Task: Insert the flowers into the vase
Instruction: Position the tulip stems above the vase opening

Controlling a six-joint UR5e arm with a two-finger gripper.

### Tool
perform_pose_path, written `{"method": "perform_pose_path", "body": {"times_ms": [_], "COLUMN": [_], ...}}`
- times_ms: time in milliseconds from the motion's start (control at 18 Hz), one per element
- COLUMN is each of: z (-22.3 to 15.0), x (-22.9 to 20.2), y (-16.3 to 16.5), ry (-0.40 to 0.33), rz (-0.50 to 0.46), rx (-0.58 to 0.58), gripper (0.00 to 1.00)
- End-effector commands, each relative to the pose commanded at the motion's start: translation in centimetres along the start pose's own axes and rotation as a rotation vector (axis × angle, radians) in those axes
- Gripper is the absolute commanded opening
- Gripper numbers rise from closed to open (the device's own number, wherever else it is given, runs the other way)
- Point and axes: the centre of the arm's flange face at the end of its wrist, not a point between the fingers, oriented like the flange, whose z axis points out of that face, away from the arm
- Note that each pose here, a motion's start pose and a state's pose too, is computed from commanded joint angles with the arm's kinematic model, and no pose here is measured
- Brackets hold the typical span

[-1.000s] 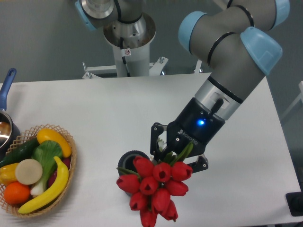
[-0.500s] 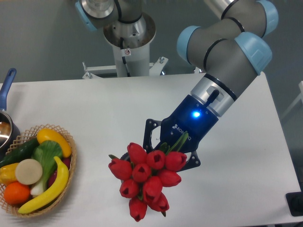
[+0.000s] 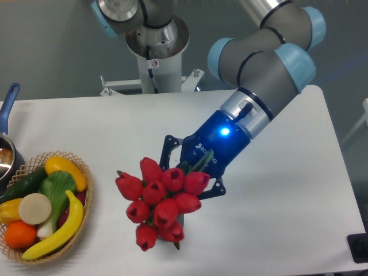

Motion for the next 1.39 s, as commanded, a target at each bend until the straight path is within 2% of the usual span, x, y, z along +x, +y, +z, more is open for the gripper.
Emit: {"method": "perform_pose_path", "body": {"times_ms": [278,1389], "z": [-0.3,-1.1], "x": [-0.2,-0.1], "y": [1.7,1.3], "ry": [-0.003,-0.007], "rz": [0.058,0.068], "rx": [-0.001,0.011], "gripper": [0.20,0.20]}}
